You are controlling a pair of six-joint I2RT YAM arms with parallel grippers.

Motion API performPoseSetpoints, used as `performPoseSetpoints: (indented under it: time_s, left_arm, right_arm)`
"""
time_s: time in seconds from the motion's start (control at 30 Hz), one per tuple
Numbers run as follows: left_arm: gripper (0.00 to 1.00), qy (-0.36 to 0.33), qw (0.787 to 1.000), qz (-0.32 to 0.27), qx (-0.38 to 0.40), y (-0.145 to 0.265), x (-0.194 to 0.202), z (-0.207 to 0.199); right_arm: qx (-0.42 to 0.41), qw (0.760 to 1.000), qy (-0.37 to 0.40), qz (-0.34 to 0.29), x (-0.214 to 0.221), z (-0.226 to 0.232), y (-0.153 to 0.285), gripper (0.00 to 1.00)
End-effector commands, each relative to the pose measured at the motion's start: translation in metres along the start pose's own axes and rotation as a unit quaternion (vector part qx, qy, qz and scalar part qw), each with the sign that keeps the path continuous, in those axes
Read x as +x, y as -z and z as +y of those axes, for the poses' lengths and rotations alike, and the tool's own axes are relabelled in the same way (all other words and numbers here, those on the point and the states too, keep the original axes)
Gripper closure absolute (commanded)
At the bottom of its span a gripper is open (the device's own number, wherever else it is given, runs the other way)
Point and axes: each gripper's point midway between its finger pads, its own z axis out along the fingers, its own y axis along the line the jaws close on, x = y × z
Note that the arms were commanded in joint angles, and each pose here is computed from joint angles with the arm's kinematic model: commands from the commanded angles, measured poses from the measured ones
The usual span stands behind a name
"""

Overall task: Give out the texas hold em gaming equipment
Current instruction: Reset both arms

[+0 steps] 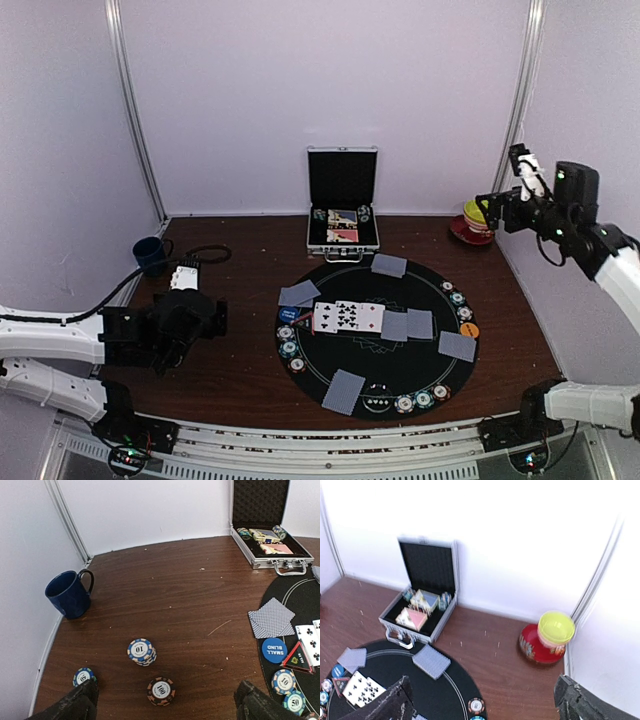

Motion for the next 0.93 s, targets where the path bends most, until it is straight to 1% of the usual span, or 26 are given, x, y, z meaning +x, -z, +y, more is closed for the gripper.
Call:
performPoseSetpoints:
  time_s: [0.0, 0.17, 0.23, 0.27, 0.5, 0.67, 0.9]
  left_arm:
    - [0.02, 0.032, 0.999, -0.012, -0.031, 0.004, -0.012, 0.015]
    - [0.02, 0.030, 0.999, -0.013, -0.017, 0.004, -0.012, 0.011]
    - [0.02, 0.027, 0.999, -0.010, -0.013, 0.005, -0.011, 0.009]
    - [0.02, 0.028, 1.000, -0.010, -0.010, 0.005, -0.012, 0.009]
    - [0.02, 0.035, 0.999, -0.009, 0.001, 0.007, -0.014, 0.008]
    - [0.02, 0.039, 0.999, -0.010, 0.006, 0.008, -0.015, 0.007]
    - [0.02, 0.037, 0.999, -0.006, 0.012, 0.008, -0.015, 0.003]
  right_arm:
    - [-0.003, 0.993, 0.017, -0.118, 0.003, 0.008, 0.055, 0.00]
    - [0.005, 0.978, 0.001, -0.210, 0.008, 0.011, 0.123, 0.00]
    - [0.010, 0.970, 0.002, -0.242, 0.009, 0.011, 0.142, 0.00]
    - [0.011, 0.969, 0.004, -0.246, 0.013, 0.011, 0.145, 0.00]
    - [0.015, 0.974, -0.019, -0.225, 0.031, 0.009, 0.140, 0.00]
    - [0.058, 0.975, -0.027, -0.213, 0.037, -0.005, 0.133, 0.00]
    - [0.070, 0.976, -0.026, -0.206, 0.044, -0.006, 0.125, 0.00]
